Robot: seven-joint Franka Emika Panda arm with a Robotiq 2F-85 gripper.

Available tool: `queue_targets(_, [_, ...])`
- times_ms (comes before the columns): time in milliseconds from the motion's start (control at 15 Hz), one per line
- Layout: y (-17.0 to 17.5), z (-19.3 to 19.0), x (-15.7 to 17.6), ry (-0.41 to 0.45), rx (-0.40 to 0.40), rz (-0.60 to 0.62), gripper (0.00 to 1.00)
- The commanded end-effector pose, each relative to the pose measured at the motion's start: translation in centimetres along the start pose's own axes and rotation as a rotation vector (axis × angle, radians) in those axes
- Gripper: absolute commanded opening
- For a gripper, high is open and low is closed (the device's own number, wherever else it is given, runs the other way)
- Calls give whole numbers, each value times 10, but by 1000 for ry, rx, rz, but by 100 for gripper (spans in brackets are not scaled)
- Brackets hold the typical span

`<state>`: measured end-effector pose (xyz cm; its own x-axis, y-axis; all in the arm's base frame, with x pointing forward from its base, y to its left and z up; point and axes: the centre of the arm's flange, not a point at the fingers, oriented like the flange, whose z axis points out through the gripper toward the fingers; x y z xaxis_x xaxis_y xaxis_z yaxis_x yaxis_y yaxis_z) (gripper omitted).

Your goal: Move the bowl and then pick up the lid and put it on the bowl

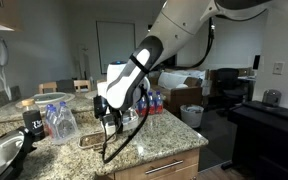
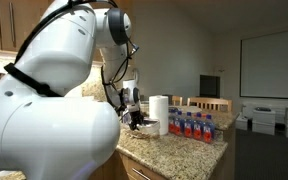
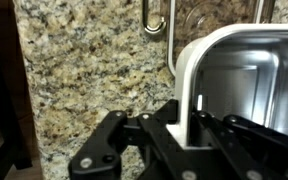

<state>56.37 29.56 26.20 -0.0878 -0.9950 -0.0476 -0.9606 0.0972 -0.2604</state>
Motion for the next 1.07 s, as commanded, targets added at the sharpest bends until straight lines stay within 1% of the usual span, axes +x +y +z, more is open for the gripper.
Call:
queue_targets(0, [11, -20, 37, 9, -2, -15, 5])
queue_targets(200, [10, -23, 65, 20, 1, -34, 6])
queue_targets(400, [8, -24, 94, 31, 0, -88, 5])
queue_targets(533, [7, -25, 107, 19, 13, -132, 5])
queue_targets(667, [8, -26, 124, 5, 35, -151, 5])
queue_targets(800, [13, -28, 145, -18, 56, -126, 5])
queue_targets(1000, [30, -32, 170, -46, 52, -46, 5])
